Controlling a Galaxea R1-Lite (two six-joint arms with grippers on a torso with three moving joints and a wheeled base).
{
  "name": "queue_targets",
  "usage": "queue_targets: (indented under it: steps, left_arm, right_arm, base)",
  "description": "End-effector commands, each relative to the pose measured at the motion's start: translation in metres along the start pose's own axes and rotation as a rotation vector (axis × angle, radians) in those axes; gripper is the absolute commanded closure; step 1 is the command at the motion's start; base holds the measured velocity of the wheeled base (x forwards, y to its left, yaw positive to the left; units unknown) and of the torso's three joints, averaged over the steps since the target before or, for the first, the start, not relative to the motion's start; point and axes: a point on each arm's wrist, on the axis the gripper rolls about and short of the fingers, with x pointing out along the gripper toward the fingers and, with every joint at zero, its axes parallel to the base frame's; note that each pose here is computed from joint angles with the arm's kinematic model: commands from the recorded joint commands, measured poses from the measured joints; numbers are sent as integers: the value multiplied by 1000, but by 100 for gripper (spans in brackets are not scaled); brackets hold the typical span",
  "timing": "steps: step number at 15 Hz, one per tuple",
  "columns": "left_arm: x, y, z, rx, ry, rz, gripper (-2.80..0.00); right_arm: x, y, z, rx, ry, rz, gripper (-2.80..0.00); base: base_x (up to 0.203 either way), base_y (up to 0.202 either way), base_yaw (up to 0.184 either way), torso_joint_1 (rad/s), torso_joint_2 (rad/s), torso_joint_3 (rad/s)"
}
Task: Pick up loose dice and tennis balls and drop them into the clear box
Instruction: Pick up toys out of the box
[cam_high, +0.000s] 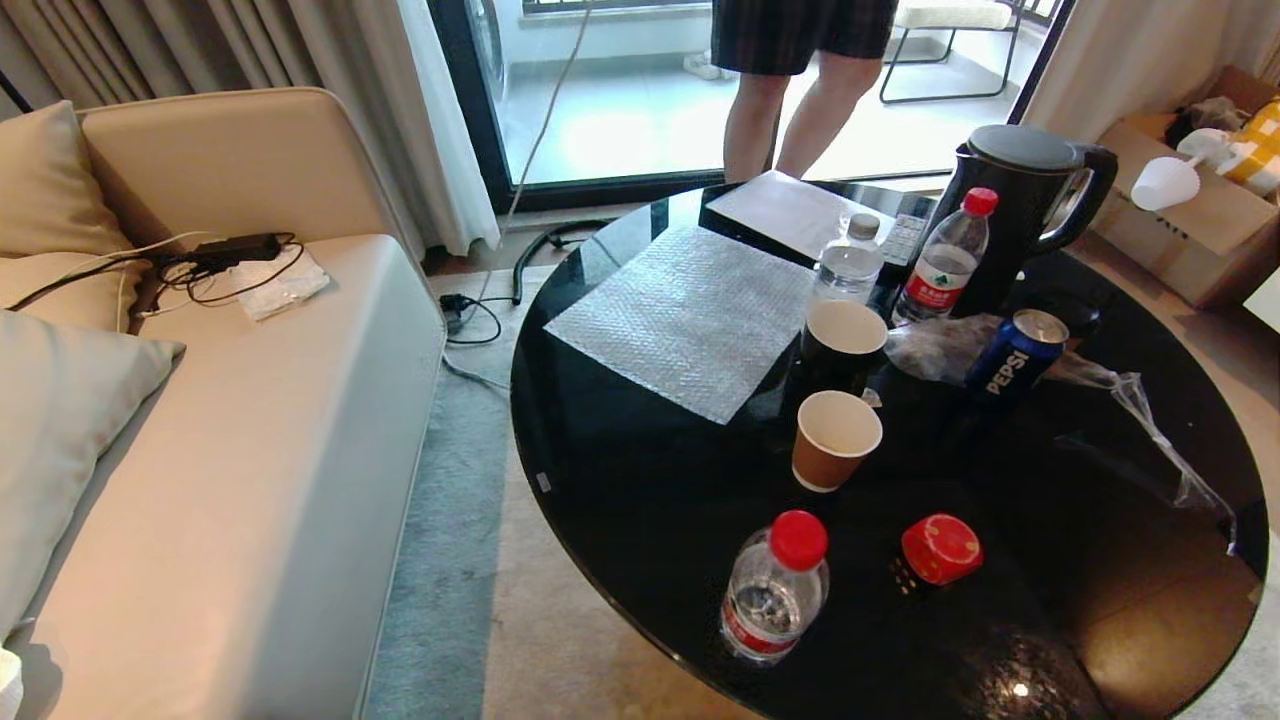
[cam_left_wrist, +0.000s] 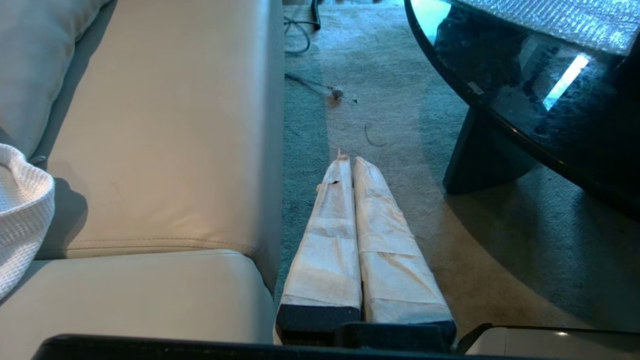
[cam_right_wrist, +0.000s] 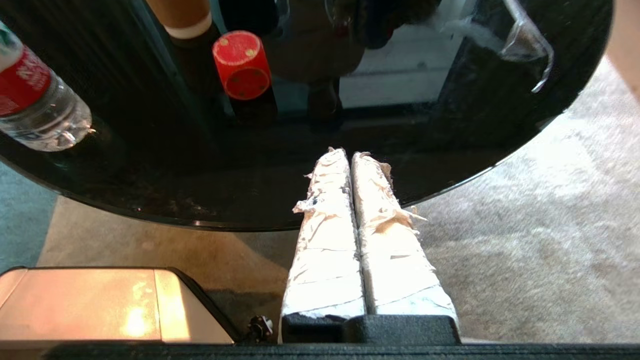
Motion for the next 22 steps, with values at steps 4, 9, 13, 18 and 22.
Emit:
queue_targets:
  steps: [4, 9, 13, 18, 22]
  left_arm:
    - [0, 0, 0, 1, 3, 0, 0]
    - [0, 0, 0, 0, 2, 0, 0]
    - [0, 0, 0, 0, 2, 0, 0]
    - [0, 0, 0, 0, 1, 0, 0]
    - [0, 0, 0, 1, 0, 0, 0]
  right_arm:
    - [0, 0, 0, 0, 3, 0, 0]
    - [0, 0, 0, 0, 1, 1, 0]
    - [0, 0, 0, 0, 1, 0, 0]
    - [0, 0, 0, 0, 2, 1, 0]
    - [0, 0, 0, -2, 1, 1, 0]
  base:
    - [0, 0, 0, 3, 0, -195]
    - [0, 0, 0, 4, 4, -198]
    - [0, 0, 0, 1, 4, -198]
    - [0, 0, 0, 1, 0, -193]
    - [0, 0, 0, 4, 0, -153]
